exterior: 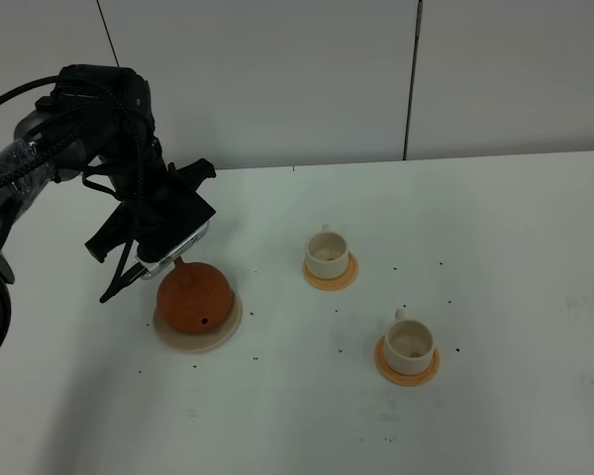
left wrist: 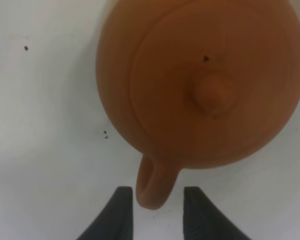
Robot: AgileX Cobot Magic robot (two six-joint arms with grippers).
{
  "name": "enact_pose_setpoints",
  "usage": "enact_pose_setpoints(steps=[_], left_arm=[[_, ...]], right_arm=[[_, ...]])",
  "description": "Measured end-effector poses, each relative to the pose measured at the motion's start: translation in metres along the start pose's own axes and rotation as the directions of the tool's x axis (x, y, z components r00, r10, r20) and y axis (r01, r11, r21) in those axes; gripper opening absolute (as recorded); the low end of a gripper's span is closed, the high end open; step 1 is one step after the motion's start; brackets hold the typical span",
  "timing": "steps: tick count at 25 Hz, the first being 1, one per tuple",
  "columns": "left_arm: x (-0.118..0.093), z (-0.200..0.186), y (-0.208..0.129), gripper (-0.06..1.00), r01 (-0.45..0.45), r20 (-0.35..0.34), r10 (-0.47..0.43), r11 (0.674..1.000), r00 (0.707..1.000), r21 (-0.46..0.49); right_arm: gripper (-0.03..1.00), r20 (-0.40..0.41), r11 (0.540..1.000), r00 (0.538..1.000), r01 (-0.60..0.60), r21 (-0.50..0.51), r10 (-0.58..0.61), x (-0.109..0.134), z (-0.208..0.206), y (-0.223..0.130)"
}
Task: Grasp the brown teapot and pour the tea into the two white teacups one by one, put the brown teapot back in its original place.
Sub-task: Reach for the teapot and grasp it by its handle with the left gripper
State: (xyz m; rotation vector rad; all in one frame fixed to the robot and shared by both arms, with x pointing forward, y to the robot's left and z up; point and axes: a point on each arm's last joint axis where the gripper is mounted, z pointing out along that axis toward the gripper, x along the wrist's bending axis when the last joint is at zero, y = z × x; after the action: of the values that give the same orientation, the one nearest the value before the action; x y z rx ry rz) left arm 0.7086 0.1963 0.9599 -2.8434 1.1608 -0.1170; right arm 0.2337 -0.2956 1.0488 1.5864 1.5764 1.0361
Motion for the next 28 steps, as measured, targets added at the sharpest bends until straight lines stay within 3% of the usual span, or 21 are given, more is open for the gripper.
enact_pose_setpoints(steps=[8,28], left_arm=[[0.0,0.0,0.0,0.38,-0.001,0.0,0.001,1.0,1.0,0.0],[0.0003,0.005,0.0001,0.38,-0.001,0.009,0.001,1.0,1.0,-0.005]], right_arm=[[0.15,0.0,1.0,1.0,0.0,0.0,0.0,0.0,0.0,0.0],[0.15,0.0,1.0,1.0,0.0,0.0,0.0,0.0,0.0,0.0]])
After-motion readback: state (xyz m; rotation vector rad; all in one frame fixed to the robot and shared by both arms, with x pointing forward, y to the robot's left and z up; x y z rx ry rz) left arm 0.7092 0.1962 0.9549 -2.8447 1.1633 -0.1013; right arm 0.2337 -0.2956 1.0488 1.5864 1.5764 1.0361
